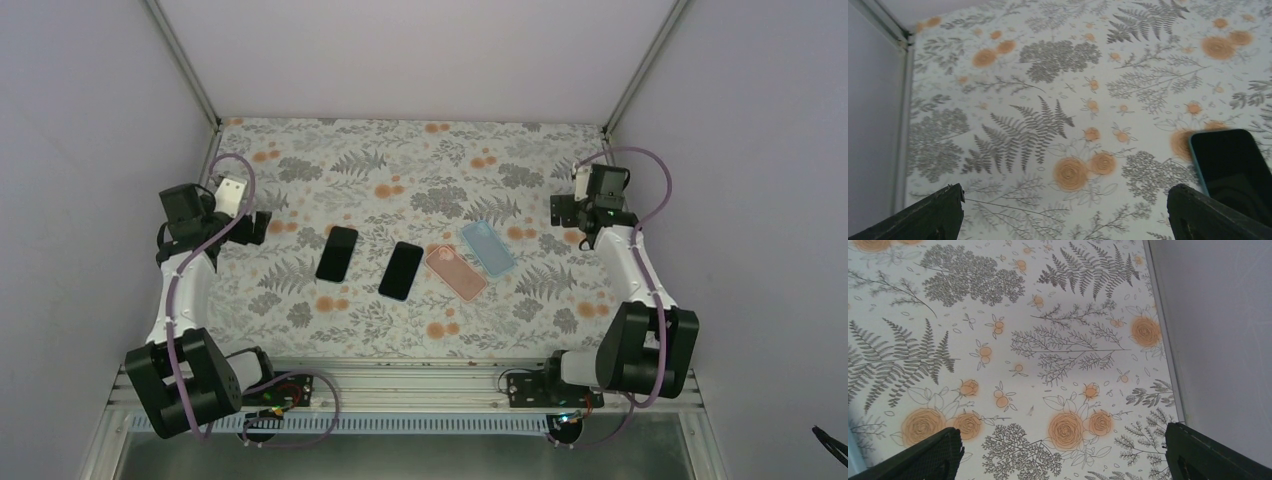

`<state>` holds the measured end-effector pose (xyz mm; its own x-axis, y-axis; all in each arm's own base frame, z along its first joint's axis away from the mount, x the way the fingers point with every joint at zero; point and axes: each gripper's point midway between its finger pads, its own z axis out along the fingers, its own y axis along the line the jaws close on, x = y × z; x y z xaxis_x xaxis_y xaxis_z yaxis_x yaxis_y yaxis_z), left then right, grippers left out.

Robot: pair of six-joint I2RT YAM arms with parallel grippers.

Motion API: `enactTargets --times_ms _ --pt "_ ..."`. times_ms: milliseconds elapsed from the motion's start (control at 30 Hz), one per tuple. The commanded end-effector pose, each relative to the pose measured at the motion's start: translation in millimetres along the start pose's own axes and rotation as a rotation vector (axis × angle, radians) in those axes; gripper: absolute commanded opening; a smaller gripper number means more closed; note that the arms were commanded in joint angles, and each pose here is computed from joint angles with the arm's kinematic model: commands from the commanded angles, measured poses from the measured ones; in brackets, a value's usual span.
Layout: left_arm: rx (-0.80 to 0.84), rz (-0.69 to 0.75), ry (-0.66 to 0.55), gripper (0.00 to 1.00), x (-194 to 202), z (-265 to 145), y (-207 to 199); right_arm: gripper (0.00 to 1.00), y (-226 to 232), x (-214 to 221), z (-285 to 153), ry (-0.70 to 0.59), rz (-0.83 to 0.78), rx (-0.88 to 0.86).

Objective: Take the phone out of the phone case
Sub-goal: Reset both arms

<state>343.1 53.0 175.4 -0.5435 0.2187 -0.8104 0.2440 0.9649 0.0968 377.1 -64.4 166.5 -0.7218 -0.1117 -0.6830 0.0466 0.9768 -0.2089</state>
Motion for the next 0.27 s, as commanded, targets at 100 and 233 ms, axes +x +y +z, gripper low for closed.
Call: enactTargets --times_ms 100,233 --pt "0.107 -0.037 -0.055 1.0 -1 3 -17 1.0 -5 10 12 0.01 -0.025 0.036" --pt "0.13 -0.034 -0.058 1.0 2 3 -23 1.0 3 8 11 -0.006 -0.047 0.013"
